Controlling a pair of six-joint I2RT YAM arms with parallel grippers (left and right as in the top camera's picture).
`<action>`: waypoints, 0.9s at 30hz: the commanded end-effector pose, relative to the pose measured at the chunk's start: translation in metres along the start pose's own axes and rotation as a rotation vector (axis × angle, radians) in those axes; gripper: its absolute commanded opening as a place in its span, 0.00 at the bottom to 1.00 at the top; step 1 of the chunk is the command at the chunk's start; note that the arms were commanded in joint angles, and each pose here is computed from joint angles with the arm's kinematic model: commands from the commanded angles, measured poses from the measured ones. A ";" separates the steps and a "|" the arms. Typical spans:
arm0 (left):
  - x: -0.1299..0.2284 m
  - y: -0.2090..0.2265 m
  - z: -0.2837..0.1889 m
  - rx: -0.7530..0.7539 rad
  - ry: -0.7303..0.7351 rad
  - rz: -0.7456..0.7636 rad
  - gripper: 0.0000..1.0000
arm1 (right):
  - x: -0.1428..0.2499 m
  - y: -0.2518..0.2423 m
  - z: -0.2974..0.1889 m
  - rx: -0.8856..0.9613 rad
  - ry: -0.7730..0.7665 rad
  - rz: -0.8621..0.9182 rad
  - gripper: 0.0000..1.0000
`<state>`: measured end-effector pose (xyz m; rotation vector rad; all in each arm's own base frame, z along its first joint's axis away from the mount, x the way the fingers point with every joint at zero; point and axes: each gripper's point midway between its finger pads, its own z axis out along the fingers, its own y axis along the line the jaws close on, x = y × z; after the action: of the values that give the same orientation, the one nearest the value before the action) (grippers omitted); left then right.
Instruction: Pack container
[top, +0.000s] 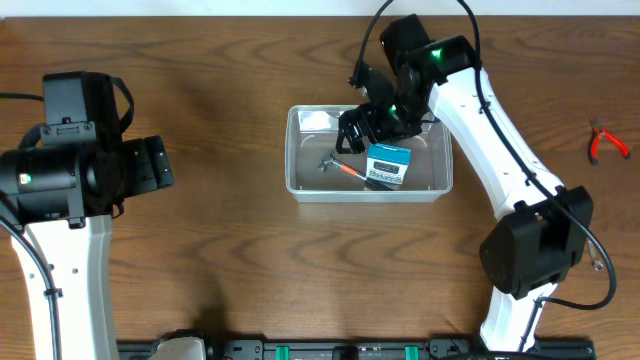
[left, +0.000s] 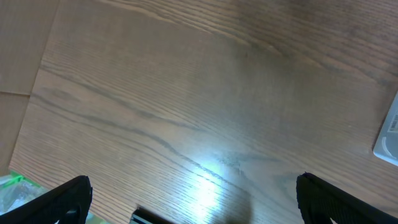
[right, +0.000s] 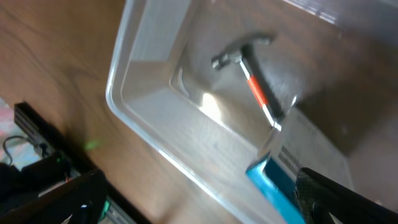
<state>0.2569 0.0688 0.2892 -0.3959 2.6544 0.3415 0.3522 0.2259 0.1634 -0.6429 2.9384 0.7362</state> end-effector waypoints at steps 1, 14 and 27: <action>-0.001 0.003 -0.001 -0.010 -0.002 -0.014 0.98 | 0.009 0.006 0.005 -0.021 0.048 0.018 0.99; -0.003 0.003 -0.001 -0.009 -0.012 -0.017 0.98 | 0.009 0.043 -0.046 -0.097 0.020 -0.079 0.99; -0.003 0.003 -0.001 -0.009 -0.012 -0.017 0.98 | 0.024 0.053 -0.063 -0.091 0.059 -0.085 0.99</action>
<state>0.2586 0.0690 0.2900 -0.3963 2.6464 0.3402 0.3147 0.2213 0.2356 -0.7508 2.9519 0.8300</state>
